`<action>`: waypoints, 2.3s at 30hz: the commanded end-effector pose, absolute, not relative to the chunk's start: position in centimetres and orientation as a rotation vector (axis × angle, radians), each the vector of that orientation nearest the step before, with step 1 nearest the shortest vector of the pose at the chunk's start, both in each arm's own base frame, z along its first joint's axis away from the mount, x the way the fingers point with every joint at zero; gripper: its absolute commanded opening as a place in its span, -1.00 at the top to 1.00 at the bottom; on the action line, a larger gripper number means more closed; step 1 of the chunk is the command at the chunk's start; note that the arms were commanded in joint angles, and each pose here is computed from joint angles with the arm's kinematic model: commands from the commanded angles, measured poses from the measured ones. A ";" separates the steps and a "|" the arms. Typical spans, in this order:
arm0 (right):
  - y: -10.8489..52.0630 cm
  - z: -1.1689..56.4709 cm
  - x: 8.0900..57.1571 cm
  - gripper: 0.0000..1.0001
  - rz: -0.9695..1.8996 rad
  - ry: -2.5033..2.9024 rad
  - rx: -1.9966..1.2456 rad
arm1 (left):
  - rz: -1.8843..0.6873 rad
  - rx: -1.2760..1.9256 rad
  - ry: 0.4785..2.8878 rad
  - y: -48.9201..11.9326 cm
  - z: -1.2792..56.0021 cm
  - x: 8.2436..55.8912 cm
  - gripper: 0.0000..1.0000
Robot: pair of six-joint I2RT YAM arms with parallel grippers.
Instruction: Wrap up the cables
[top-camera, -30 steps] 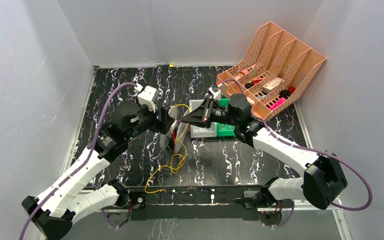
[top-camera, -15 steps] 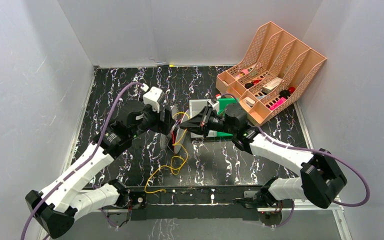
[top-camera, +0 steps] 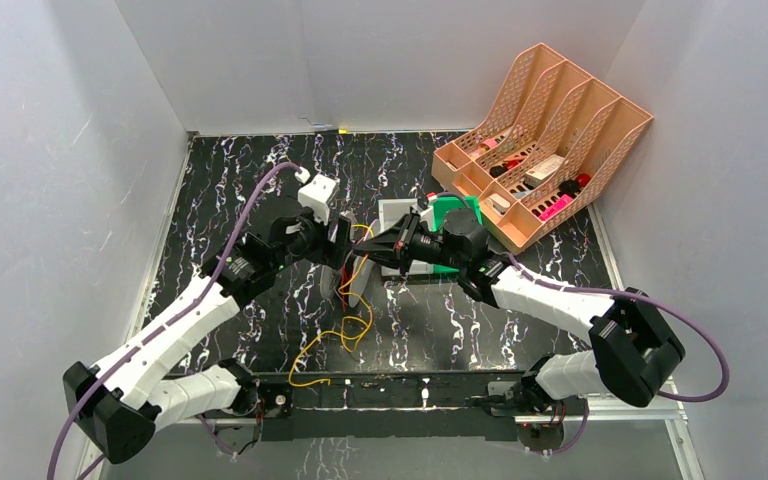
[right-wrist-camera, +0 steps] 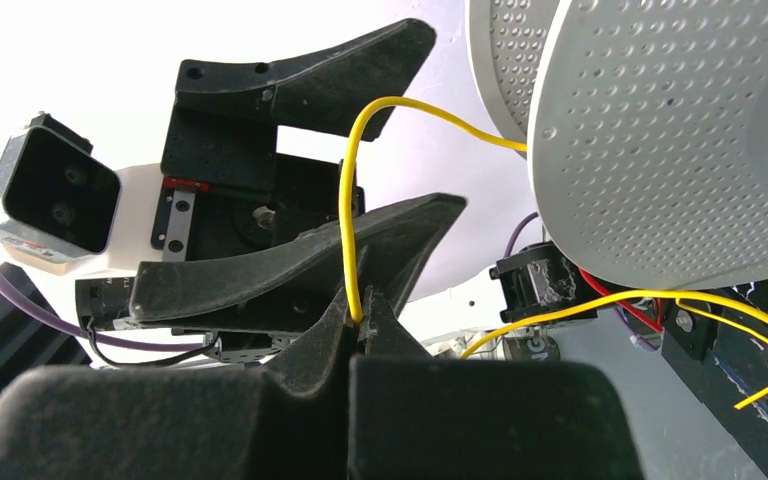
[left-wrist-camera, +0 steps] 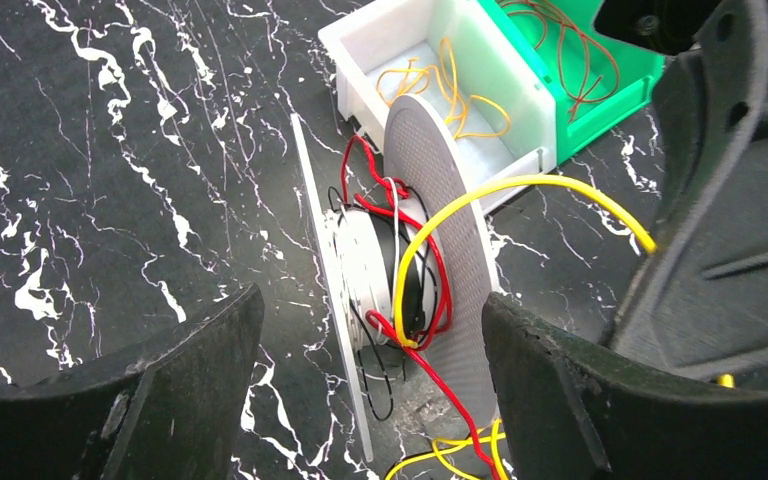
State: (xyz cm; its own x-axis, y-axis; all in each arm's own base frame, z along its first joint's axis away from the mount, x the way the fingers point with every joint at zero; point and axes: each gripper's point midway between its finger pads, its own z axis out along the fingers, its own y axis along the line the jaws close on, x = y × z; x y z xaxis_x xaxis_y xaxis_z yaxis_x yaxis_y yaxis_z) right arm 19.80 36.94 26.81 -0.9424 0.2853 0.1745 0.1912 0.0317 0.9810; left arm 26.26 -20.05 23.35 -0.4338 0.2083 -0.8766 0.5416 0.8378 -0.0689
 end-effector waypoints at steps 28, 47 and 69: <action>38.0 27.0 21.4 1.00 2.197 2.080 0.564 | -0.280 0.562 2.108 -19.5 20.2 28.1 -0.15; 37.7 26.1 21.6 1.00 2.202 2.071 0.598 | -0.274 0.583 2.147 -19.8 18.7 28.3 0.21; 36.0 24.5 23.2 1.00 2.095 2.082 0.570 | -0.278 0.616 2.146 -19.8 18.3 27.9 1.00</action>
